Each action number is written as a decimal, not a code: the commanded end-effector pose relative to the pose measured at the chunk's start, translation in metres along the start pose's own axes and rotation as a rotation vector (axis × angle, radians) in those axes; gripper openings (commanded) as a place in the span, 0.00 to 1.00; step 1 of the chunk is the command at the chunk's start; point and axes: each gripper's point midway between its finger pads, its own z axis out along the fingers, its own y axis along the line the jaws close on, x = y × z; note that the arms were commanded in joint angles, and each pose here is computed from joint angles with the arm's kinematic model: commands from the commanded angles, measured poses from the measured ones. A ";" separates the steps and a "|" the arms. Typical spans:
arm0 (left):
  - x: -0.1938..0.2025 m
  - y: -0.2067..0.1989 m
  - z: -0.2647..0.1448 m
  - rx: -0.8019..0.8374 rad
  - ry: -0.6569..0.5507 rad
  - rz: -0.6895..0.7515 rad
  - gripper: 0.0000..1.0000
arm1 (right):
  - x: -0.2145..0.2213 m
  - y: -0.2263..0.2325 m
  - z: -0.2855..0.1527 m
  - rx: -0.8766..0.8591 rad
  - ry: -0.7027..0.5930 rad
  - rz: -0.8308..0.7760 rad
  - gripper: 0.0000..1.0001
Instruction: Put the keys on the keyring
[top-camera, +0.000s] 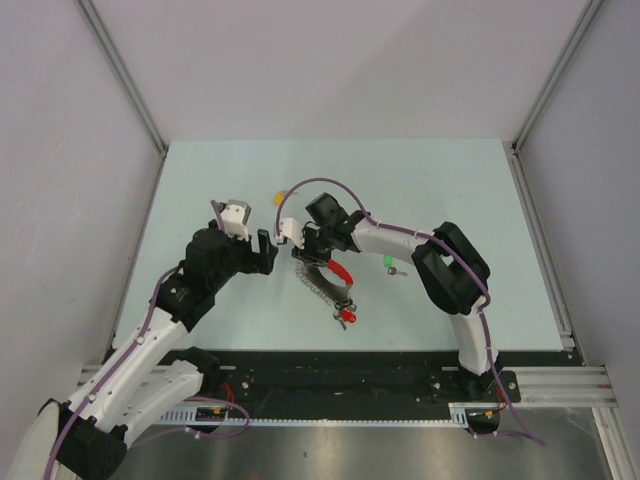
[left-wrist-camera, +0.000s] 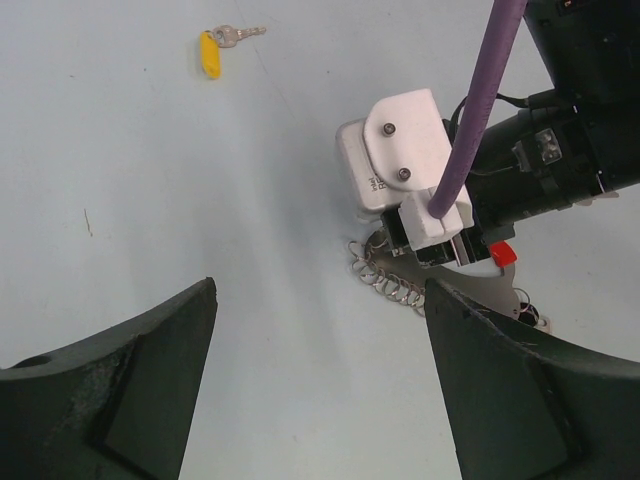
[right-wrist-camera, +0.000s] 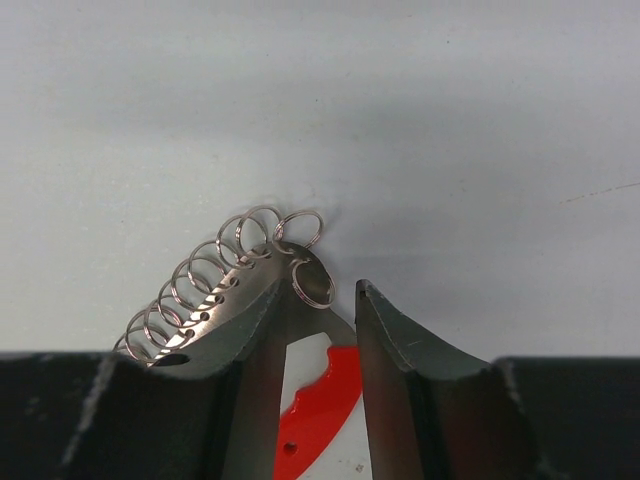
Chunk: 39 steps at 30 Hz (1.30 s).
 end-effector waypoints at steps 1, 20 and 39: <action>-0.006 0.000 -0.001 0.010 -0.027 0.005 0.89 | -0.013 -0.005 0.004 0.000 -0.019 -0.026 0.36; -0.006 0.001 -0.002 0.007 -0.031 0.007 0.88 | -0.002 -0.006 0.011 -0.011 0.023 -0.010 0.16; -0.009 -0.006 -0.001 0.054 -0.048 0.022 0.88 | -0.037 -0.005 -0.051 -0.007 -0.118 0.058 0.00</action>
